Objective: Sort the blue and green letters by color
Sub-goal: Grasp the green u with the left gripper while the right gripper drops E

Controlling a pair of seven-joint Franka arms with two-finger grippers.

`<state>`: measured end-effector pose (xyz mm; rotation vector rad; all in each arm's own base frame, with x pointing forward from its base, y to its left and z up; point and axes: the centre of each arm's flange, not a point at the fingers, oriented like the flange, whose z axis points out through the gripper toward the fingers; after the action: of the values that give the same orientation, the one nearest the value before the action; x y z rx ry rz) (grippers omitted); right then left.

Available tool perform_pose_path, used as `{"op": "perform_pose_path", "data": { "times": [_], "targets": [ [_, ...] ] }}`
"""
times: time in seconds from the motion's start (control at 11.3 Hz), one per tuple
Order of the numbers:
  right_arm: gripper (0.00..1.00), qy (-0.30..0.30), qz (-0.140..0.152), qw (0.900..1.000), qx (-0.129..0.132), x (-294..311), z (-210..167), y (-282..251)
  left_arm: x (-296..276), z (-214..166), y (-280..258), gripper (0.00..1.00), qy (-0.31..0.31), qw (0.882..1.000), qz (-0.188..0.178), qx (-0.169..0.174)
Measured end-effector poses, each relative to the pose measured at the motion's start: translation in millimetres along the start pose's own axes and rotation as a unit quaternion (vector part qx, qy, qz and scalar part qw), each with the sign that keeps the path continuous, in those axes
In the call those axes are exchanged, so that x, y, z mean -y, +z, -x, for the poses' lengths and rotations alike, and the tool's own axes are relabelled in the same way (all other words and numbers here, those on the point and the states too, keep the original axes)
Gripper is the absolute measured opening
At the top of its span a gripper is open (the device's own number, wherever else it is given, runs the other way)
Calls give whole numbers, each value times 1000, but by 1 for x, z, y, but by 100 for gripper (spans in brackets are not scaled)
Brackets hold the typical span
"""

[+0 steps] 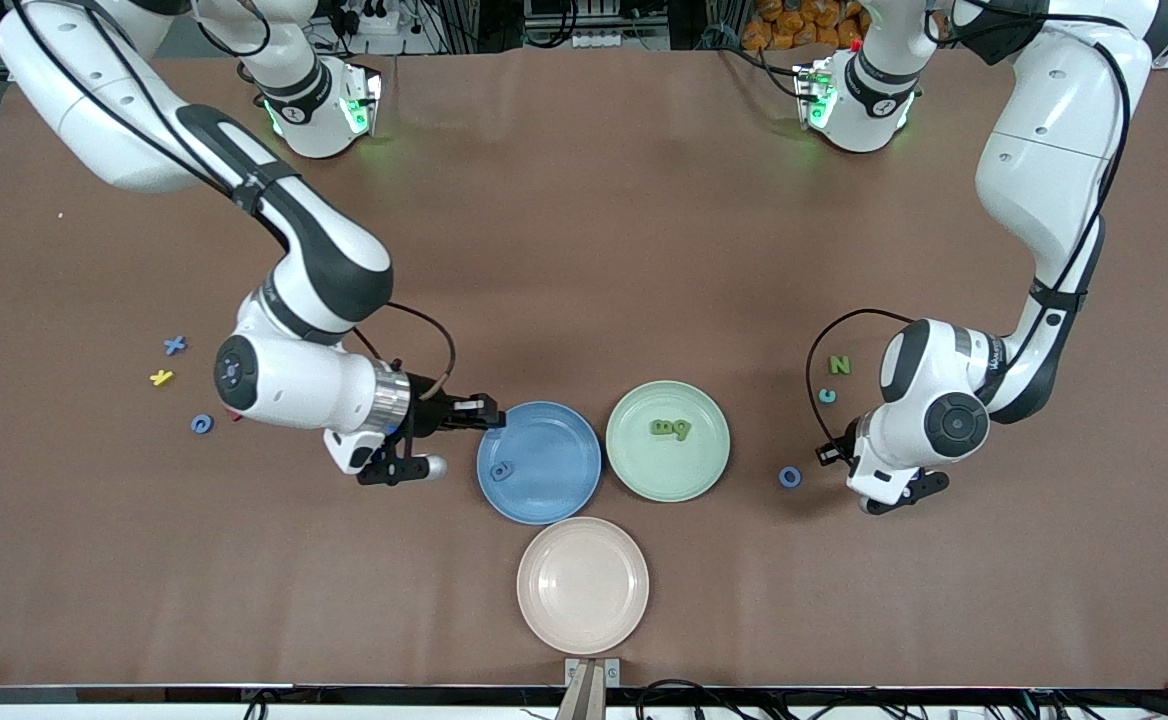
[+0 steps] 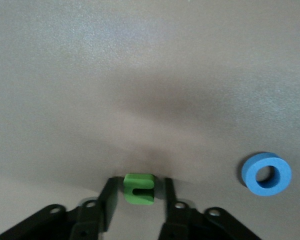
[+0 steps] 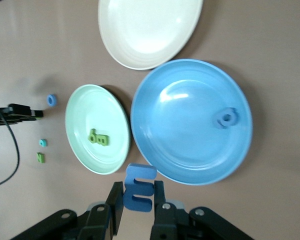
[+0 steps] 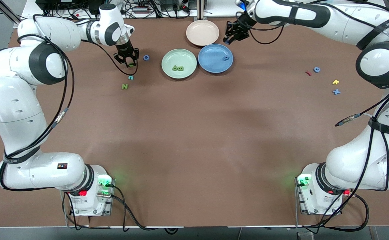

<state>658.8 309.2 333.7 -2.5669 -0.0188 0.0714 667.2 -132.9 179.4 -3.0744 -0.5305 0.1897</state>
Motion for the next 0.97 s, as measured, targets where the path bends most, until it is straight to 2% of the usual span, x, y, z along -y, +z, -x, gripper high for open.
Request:
{"op": "perform_pose_path", "data": {
  "times": [0.09,0.27,0.35,0.53,0.71,0.8,0.97],
  "targets": [
    [29,-4,-5,1000,-9,8,1,3,-1,1,-1,29,1,1000,0,0],
    [32,-1,-8,1000,-16,10,0,3,-4,3,-4,27,4,1000,3,-1],
    [38,8,-7,1000,-16,9,0,3,-12,6,-10,27,9,1000,8,-4],
    [62,17,-7,1000,-16,7,-1,4,-40,21,-37,27,32,999,20,-21],
    [90,25,-4,1000,-14,-4,-5,0,-88,54,-66,27,73,996,27,-41],
    [100,33,4,999,0,-18,-7,-5,-114,74,-75,27,89,994,30,-49],
    [100,47,28,998,44,-58,-9,-18,-156,110,-80,27,109,992,36,-57]
  ]
}}
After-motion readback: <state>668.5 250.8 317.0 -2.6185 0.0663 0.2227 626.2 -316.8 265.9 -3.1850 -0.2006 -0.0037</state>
